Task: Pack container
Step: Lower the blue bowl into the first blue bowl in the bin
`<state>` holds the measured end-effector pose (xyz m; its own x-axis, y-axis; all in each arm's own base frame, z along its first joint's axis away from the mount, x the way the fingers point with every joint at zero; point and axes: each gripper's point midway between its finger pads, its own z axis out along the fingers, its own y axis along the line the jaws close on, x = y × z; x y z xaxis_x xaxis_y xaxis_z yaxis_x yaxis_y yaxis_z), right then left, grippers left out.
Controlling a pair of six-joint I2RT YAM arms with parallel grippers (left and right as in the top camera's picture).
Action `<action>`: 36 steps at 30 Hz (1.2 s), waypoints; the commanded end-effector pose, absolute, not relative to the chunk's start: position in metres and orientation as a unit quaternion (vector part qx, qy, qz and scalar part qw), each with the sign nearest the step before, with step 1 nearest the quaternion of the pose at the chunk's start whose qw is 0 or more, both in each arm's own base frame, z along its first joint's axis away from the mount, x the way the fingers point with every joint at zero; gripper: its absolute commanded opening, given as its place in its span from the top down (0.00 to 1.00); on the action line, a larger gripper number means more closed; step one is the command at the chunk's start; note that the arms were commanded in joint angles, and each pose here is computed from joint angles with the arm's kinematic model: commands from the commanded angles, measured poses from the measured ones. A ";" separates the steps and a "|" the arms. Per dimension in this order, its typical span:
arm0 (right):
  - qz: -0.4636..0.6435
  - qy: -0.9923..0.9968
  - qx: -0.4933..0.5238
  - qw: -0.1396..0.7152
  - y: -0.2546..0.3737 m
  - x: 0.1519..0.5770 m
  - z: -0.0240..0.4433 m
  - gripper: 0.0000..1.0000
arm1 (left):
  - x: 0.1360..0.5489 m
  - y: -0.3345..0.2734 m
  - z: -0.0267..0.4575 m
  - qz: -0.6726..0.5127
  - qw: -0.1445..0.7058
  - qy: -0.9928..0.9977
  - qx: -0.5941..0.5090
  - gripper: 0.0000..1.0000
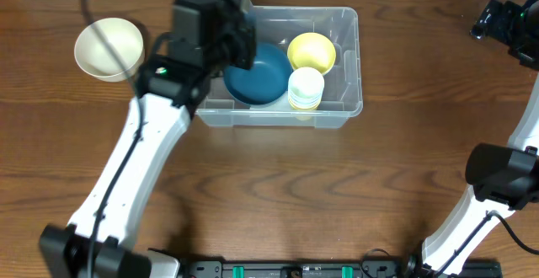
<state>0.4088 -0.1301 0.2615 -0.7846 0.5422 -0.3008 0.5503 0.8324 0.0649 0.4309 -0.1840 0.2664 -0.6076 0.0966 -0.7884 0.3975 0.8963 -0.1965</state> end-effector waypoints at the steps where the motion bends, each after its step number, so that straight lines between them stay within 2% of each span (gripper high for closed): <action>1: -0.015 0.941 0.293 0.168 -0.131 0.407 0.271 0.01 | 0.438 -0.192 0.250 -0.152 0.410 0.885 0.159 0.94; 12: -0.015 0.941 0.293 0.168 -0.131 0.407 0.271 0.01 | 0.440 -0.222 0.176 -0.143 0.335 0.910 0.196 0.94; 18: -0.015 0.941 0.293 0.168 -0.131 0.407 0.271 0.01 | 0.442 -0.223 0.159 -0.139 0.320 0.916 0.196 0.94; 19: -0.015 0.941 0.293 0.168 -0.131 0.407 0.271 0.01 | 0.442 -0.222 0.159 -0.138 0.320 0.917 0.195 0.92; 22: -0.015 0.941 0.293 0.168 -0.131 0.407 0.271 0.01 | 0.443 -0.221 0.159 -0.132 0.321 0.918 0.194 0.67; 24: -0.015 0.941 0.293 0.168 -0.131 0.407 0.271 0.01 | 0.443 -0.221 0.159 -0.132 0.321 0.918 0.194 0.62; 31: -0.015 0.941 0.293 0.168 -0.131 0.407 0.271 0.01 | 0.445 -0.220 0.163 -0.134 0.327 0.916 0.192 0.61; 36: -0.015 0.941 0.293 0.168 -0.131 0.407 0.271 0.01 | 0.459 -0.203 0.202 -0.137 0.365 0.906 0.163 0.61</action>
<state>0.4088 -0.1301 0.2615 -0.7846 0.5422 -0.3008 0.5503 0.8324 0.0649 0.4430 -0.2164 0.1552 -0.7336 0.2524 -0.6310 0.4243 0.8954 -0.1351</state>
